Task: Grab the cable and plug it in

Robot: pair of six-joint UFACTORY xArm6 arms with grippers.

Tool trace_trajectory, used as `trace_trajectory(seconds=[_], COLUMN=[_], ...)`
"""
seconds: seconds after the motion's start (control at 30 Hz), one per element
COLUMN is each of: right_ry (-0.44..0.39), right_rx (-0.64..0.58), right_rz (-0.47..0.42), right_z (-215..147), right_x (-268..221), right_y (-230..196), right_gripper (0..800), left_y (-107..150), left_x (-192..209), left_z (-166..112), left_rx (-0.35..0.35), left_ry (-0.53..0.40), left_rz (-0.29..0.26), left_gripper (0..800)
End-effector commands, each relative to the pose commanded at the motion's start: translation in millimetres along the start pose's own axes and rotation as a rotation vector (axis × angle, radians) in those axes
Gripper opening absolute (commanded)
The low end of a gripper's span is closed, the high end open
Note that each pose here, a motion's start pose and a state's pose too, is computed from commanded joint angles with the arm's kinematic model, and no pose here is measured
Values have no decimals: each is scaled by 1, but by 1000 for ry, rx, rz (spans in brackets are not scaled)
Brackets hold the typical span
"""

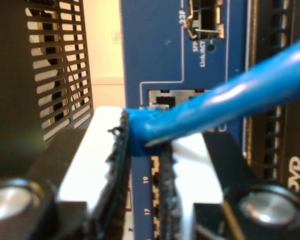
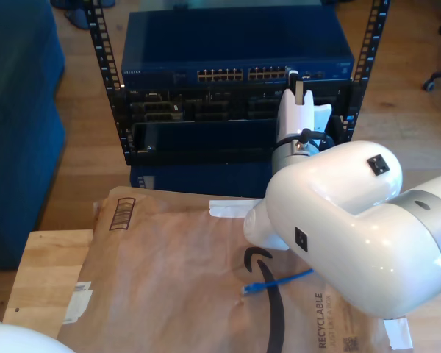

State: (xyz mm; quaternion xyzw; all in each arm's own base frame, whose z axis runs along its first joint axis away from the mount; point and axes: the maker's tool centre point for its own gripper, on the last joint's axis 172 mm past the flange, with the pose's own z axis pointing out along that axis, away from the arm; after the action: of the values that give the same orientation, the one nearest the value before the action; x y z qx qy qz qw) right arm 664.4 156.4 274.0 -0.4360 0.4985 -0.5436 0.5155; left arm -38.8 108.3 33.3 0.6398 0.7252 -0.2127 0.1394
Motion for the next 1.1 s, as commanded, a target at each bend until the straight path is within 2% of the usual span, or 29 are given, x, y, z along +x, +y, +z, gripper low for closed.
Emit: trace_trajectory(seconds=[1.1], right_ry=[9], right_rx=[-2], right_rz=[4], right_z=[2], right_x=[6], right_y=[5], right_gripper=[0], left_y=[0], left_x=[0], left_z=[0], left_rx=[0], left_ry=[0], left_rz=[-2], left_gripper=[800])
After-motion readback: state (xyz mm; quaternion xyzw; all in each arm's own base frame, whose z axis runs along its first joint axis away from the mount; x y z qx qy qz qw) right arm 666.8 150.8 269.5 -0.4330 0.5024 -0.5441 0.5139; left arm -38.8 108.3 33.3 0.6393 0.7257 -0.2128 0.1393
